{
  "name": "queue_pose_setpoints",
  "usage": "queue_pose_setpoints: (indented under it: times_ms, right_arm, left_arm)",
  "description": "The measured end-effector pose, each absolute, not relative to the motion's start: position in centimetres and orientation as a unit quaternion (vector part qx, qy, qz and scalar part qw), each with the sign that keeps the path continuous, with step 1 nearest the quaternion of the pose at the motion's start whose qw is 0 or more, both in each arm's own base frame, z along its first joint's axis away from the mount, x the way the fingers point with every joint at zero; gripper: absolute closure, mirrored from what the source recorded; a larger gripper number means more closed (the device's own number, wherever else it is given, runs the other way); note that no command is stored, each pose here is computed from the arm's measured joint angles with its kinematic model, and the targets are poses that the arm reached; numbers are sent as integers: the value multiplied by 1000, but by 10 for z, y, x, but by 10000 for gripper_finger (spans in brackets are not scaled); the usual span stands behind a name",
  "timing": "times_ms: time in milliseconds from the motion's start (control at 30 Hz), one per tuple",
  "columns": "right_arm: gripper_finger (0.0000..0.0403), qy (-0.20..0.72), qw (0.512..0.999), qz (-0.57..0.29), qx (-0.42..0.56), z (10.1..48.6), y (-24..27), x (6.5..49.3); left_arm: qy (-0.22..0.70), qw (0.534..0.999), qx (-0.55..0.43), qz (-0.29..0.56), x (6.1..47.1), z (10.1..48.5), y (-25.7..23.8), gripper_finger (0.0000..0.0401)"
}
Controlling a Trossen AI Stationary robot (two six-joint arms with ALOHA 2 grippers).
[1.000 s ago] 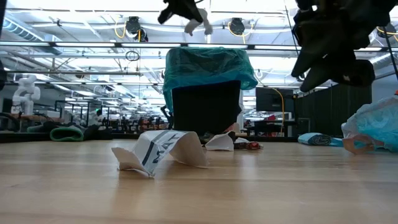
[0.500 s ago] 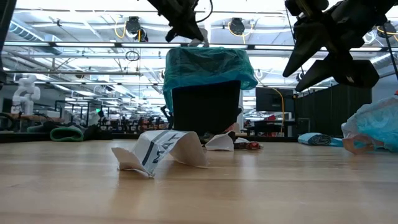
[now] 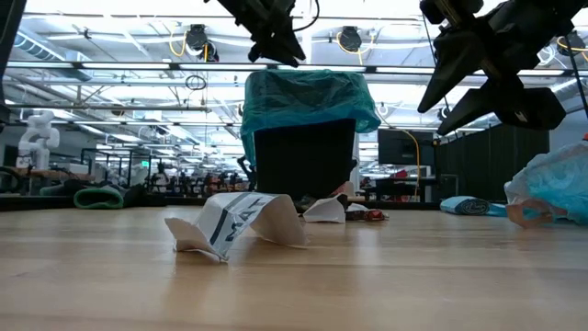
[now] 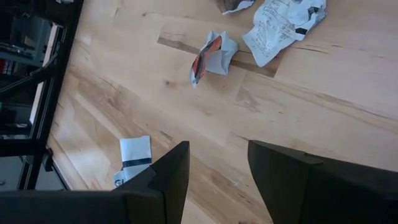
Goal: Place trash/remove bag and relplace
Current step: Put the white paper into the trash bin
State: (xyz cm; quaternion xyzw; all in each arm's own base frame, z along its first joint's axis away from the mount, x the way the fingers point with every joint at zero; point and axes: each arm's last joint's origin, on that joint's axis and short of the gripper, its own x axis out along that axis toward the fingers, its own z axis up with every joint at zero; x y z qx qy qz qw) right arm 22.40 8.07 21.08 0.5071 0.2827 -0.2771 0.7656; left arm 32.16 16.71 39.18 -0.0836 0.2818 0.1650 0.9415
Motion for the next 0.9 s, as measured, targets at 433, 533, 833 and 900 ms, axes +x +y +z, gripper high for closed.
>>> queue_pose_setpoints:
  times_ms: [433,533,833,900]
  right_arm:
    - [248,268,779,-282,491,212,79,225]
    - [248,262,795,-266,478,214,78,228]
    - [248,261,844,-170,437,225,80,239]
    - [248,266,855,-128,427,228,81,242]
  left_arm:
    - [279,945,-121,118,288,422,134,239]
    - [291,942,-125,113,273,430,117,239]
    - [390,882,-204,168,242,429,62,239]
    - [414,864,-199,206,244,419,48,239]
